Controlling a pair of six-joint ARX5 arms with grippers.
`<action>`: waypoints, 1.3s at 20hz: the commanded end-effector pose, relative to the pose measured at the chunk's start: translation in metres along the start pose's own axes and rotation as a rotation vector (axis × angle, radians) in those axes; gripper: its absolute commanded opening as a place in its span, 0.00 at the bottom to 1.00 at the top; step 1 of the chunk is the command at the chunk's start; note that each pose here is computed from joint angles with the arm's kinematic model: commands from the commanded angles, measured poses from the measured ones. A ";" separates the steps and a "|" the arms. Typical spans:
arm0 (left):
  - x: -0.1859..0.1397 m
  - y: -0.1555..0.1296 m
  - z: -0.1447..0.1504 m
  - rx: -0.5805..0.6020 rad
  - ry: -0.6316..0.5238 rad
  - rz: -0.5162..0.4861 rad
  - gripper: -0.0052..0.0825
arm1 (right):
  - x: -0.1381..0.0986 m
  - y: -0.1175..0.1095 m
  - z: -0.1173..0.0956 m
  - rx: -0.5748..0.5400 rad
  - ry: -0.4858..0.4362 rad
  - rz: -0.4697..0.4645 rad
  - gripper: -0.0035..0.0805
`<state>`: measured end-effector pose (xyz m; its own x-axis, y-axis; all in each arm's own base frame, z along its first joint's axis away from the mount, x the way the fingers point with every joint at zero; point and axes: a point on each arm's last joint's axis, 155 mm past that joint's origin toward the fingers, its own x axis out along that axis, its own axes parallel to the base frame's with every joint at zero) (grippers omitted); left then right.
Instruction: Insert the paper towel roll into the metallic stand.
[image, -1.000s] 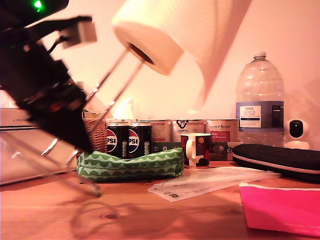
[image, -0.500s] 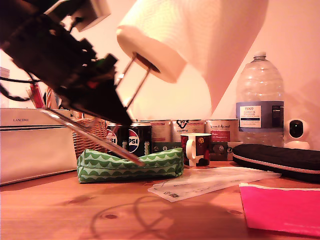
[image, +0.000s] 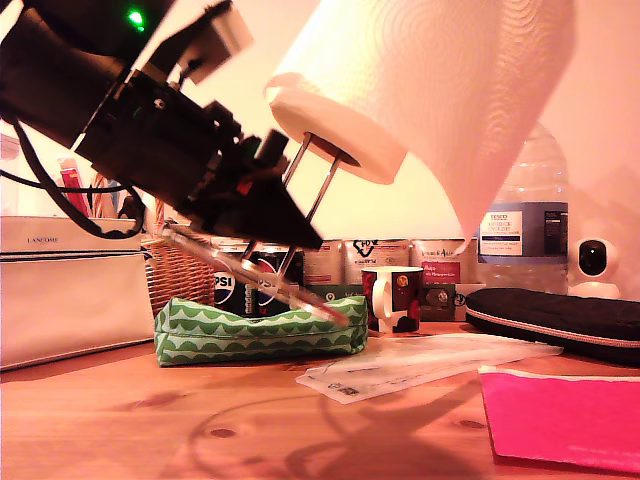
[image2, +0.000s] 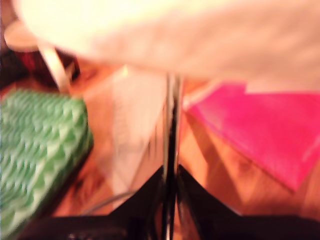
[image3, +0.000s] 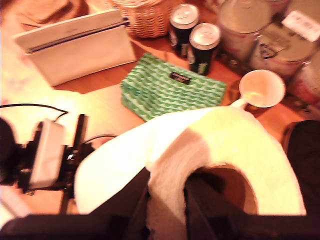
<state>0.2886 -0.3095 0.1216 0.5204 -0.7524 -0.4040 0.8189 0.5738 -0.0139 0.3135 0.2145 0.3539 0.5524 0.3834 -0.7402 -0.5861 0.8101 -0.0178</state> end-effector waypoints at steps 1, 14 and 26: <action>-0.002 0.000 0.012 -0.033 -0.088 -0.004 0.03 | 0.004 -0.016 -0.003 -0.021 0.020 -0.090 0.03; 0.010 -0.002 -0.021 -0.123 -0.219 -0.011 0.03 | 0.042 0.002 -0.007 -0.147 0.108 -0.200 0.03; 0.024 0.013 -0.057 -0.145 -0.145 0.041 0.03 | 0.063 0.002 -0.013 -0.151 0.159 -0.213 0.03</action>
<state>0.2921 -0.3092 0.0606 0.5693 -0.7769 -0.2690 0.7799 0.6139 -0.1222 0.3282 0.2465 0.3060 0.5601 0.2028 -0.8032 -0.5833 0.7850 -0.2085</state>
